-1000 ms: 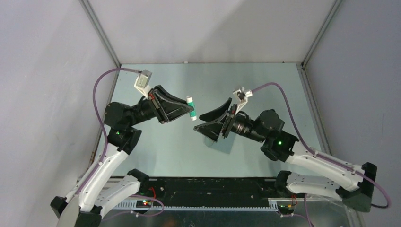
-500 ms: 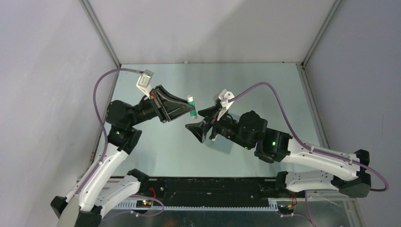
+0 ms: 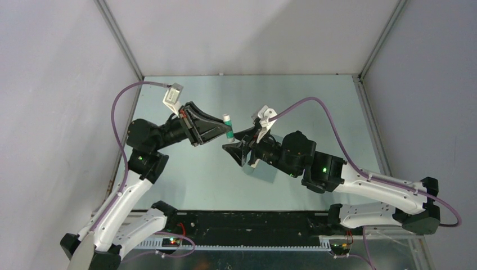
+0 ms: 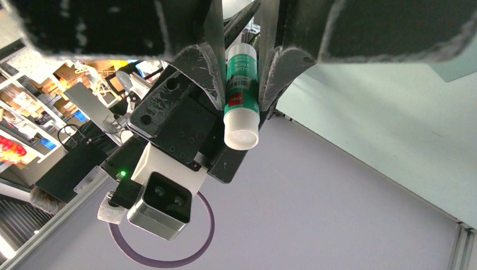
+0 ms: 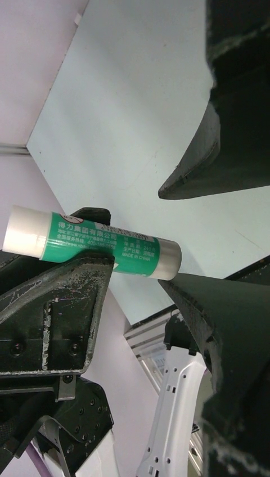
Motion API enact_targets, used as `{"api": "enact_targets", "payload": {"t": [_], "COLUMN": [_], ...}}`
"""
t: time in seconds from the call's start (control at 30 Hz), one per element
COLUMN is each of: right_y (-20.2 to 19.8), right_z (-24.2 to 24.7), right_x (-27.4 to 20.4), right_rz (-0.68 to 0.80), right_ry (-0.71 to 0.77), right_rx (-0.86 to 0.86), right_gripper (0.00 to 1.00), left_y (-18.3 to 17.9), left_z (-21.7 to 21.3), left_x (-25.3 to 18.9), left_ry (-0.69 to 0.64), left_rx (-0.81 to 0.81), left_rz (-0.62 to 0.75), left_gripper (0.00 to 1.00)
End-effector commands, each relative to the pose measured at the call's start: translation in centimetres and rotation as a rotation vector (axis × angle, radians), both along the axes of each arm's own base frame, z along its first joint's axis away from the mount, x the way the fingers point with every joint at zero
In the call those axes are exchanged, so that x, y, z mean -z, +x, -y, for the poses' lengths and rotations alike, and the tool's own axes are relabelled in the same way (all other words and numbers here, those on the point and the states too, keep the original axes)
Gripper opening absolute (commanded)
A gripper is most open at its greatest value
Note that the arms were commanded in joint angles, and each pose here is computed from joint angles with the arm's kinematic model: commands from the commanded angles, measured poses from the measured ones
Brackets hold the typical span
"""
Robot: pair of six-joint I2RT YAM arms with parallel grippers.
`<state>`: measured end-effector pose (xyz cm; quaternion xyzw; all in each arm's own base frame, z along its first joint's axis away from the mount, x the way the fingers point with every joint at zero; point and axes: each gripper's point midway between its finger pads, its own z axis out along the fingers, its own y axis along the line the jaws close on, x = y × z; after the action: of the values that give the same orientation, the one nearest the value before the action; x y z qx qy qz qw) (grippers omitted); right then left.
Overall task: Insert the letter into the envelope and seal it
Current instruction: Unscrew the solid glue.
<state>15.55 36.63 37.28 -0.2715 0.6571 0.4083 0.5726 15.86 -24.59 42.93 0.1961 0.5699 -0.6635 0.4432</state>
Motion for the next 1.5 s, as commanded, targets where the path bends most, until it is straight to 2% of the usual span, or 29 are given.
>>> {"api": "enact_targets", "payload": {"t": [0.0,0.33,0.4,0.6,0.67,0.73,0.77,0.8,0.93,0.97,1.0,1.03,1.07,1.13,1.27,1.47], "right_y": [-0.3,0.2,0.2,0.2,0.3,0.4,0.4,0.4,0.4,0.4,0.3,0.3,0.3,0.2,-0.2,-0.6], "right_z": [0.0,0.1,0.0,0.1,0.2,0.4,0.6,0.5,1.1,1.2,1.2,1.3,1.3,1.2,0.8,0.4], "right_x": [-3.6,-4.0,-3.9,-4.1,-4.2,-4.2,-4.1,-3.8,-4.0,-4.1,-4.1,-4.1,-4.1,-4.0,-3.8,-4.0], "right_rz": [-0.016,-0.088,-0.092,-0.095,-0.098,-0.104,-0.113,-0.117,-0.125,-0.12,-0.114,-0.11,-0.107,-0.104,-0.097,-0.082], "right_ry": [0.121,0.182,0.182,0.194,0.201,0.212,0.219,0.22,0.257,0.256,0.254,0.251,0.249,0.244,0.23,0.218], "right_rx": [0.001,0.027,0.025,0.028,0.03,0.028,0.021,0.014,-0.031,-0.034,-0.037,-0.036,-0.036,-0.042,-0.065,-0.091], "right_gripper": [0.56,0.53,0.49,0.35,0.26,0.15,0.05,0.02,0.0,0.01,0.18,0.28,0.44,0.53,0.58,0.56], "left_y": [-0.8,-0.7,-0.8,-0.8,-0.8,-0.9,-0.8,-0.9,-1.0,-0.9,-0.9,-0.9,-0.9,-0.8,-0.8,-0.8], "left_z": [-0.8,-0.8,-0.8,-0.8,-0.8,-0.8,-0.8,-0.8,-0.8,-0.8,-0.8,-0.8,-0.8,-0.8,-0.7,-0.7], "left_x": [-2.6,-2.5,-2.5,-2.6,-2.6,-2.7,-2.7,-2.7,-2.8,-2.9,-2.9,-2.9,-2.9,-2.9,-2.7,-2.8], "left_ry": [-0.034,-0.034,-0.034,-0.035,-0.035,-0.035,-0.035,-0.034,-0.034,-0.035,-0.035,-0.035,-0.035,-0.034,-0.031,-0.032], "left_rx": [-0.026,-0.029,-0.028,-0.029,-0.028,-0.026,-0.027,-0.024,-0.019,-0.021,-0.022,-0.022,-0.023,-0.024,-0.023,-0.023], "left_rz": [0.098,0.097,0.098,0.101,0.099,0.102,0.103,0.104,0.109,0.11,0.109,0.109,0.109,0.109,0.105,0.105], "left_gripper": [0.0,0.0,0.0,0.0,0.0,0.0,0.0,0.0,0.0,0.0,0.0,0.0,0.0,0.0,0.0,0.0]}}
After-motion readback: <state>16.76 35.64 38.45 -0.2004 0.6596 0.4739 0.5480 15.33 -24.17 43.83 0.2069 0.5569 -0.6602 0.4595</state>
